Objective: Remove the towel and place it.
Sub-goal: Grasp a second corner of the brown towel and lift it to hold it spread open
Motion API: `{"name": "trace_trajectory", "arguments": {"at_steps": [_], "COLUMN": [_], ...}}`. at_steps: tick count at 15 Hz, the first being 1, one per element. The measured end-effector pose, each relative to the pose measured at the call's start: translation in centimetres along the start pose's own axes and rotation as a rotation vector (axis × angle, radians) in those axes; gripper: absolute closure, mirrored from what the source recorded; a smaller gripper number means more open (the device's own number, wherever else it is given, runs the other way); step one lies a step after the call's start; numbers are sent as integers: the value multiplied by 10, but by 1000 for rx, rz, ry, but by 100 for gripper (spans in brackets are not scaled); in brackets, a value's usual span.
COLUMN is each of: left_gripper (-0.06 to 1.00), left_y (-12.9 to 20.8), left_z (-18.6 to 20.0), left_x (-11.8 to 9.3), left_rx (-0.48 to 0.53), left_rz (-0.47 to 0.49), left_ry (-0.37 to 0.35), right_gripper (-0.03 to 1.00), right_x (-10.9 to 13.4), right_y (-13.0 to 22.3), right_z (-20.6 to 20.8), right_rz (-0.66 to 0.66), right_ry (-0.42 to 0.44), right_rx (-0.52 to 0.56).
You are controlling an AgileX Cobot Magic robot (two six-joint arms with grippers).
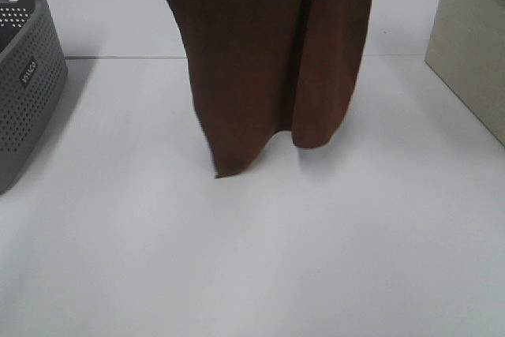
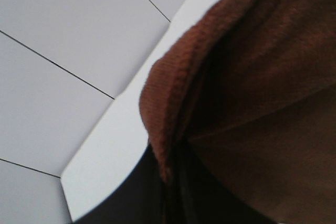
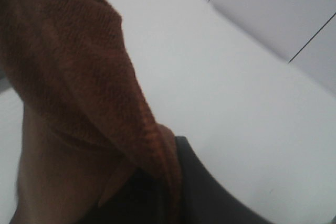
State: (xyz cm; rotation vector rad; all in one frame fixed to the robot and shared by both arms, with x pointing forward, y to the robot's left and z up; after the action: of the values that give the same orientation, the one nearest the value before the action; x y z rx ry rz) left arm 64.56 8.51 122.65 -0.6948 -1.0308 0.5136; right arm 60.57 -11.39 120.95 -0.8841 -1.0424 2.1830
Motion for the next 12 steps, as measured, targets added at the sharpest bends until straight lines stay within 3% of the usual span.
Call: {"name": "trace_trajectory", "arguments": {"at_steps": [2,5,8,12], "left_gripper": [94,94,94,94], "left_y": [-9,-3,32,59], "left_z": [-18,-48,-101,-145], "left_x": [16,49,65,67], "left_rx": [-113,-247,-299,-335], "left_rz": [-30,-43,-53,-82], "left_ry": [-84,-199,-256,-284], "right_gripper": [96,96,96,96], "right_x": [-23,-37,-55,-80], "right_y": [-24,-36,-21,-5], "right_z": [-17,-50,-116,-158], "right_rz": [48,88,88,39], "right_ry": [146,245,274,305], "right_rx": [-170,-296,-281,-282]}}
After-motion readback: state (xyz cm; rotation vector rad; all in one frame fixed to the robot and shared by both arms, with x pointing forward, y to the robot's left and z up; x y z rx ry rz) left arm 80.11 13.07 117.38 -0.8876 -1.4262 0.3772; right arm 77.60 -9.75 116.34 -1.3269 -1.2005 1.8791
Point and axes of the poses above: a point on each arm's last joint axis where the gripper is mounted, z pointing back along that axis away from the gripper, x along the wrist's bending axis when the last joint is at zero, y = z × x, the point moved 7 cm from there along -z, pointing out along that axis toward the gripper, and after that the axes turned 4 degrees about z, right-handed, at the moved point
